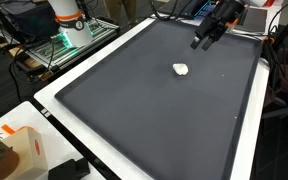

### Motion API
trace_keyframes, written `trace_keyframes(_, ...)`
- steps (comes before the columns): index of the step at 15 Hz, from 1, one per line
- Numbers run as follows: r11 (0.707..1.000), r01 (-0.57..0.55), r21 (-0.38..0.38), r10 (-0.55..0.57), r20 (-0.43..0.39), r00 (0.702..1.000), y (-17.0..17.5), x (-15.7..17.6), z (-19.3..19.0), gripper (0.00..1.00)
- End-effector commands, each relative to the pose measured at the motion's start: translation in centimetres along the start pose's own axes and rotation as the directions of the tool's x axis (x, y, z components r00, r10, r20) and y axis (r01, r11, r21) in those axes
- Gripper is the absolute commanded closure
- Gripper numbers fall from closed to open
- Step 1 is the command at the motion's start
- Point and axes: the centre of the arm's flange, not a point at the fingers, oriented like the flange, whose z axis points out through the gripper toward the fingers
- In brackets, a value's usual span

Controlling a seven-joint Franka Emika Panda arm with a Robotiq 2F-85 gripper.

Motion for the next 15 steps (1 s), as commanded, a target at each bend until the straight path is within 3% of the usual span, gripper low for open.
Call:
trace_keyframes(1, 1.0, 0.012, -0.002, -0.012, 0.034, 0.999, -0.9, -0.2, 1.3, 0.0)
trace_keyframes(10, 0.999, 0.022, -0.04, -0.021, 0.029, 0.999, -4.0, 1.1, 3.1, 0.0)
trace_keyframes(15, 0.994, 0.027, -0.11, -0.022, 0.046, 0.999, -5.1, 0.7, 3.6, 0.0)
